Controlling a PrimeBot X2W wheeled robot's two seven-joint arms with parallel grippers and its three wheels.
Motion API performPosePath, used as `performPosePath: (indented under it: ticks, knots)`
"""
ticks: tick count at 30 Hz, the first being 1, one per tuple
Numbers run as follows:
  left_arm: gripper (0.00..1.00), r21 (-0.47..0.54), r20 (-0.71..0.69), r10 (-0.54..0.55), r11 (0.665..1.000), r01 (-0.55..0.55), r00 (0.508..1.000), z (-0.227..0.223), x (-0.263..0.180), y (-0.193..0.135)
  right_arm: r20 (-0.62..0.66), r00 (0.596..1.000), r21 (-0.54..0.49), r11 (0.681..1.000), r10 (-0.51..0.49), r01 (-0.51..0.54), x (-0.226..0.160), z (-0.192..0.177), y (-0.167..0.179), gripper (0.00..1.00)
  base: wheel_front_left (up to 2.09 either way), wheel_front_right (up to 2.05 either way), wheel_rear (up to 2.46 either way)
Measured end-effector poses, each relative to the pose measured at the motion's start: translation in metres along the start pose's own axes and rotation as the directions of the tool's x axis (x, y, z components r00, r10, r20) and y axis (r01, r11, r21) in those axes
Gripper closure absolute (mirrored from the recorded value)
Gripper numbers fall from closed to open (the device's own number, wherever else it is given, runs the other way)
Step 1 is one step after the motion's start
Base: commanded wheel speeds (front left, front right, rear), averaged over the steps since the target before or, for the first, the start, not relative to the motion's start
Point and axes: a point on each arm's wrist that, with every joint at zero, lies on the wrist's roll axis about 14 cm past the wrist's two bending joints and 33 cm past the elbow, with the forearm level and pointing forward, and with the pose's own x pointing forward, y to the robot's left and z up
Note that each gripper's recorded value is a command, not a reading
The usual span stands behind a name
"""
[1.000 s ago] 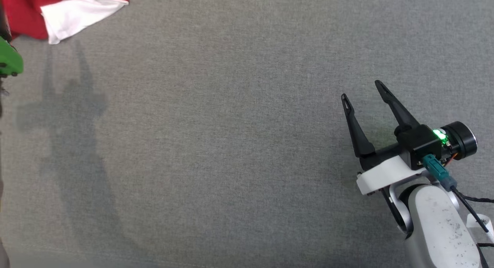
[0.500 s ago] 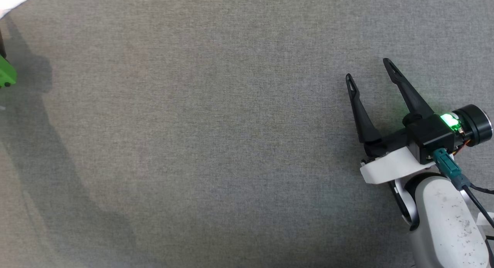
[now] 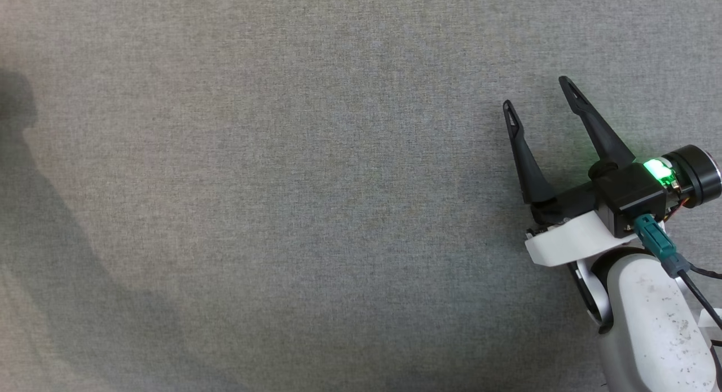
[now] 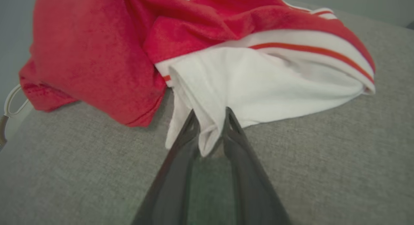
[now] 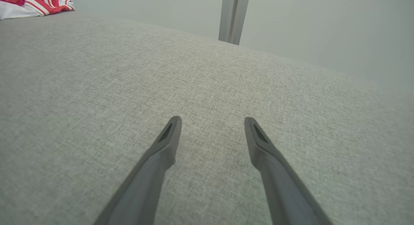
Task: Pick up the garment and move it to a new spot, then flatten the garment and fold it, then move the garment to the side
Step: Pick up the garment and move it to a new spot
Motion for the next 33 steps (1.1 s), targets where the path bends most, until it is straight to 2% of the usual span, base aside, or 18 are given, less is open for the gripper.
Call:
performPosePath:
  ticks: [9, 19, 26, 33]
  knots:
    - [1.00, 0.003, 0.021, -0.021, 1.000, 0.021, 1.000, 0.009, -0.003, -0.007, 0.019, 1.000, -0.006, 1.000, -0.013, 0.013, -0.002, 0.005, -0.004, 0.00, 0.00, 0.00, 0.00]
    - [1.00, 0.094, 0.224, -0.113, 0.991, 0.094, 0.968, 0.087, -0.035, -0.020, 0.081, 0.997, 0.018, 1.000, -0.013, 0.011, -0.011, 0.028, -0.001, 0.00, 0.00, 0.00, 0.00]
    - [1.00, 0.170, 0.421, -0.235, 0.969, 0.178, 0.876, 0.168, -0.087, -0.047, 0.127, 0.991, 0.061, 0.998, -0.032, 0.024, -0.027, 0.051, -0.002, 0.00, 0.00, 0.00, 0.00]
    - [1.00, 0.324, 0.534, -0.411, 0.907, 0.270, 0.739, 0.236, -0.162, -0.101, 0.178, 0.982, 0.094, 0.995, -0.060, 0.044, -0.052, 0.077, -0.005, 0.00, 0.00, 0.00, 0.00]
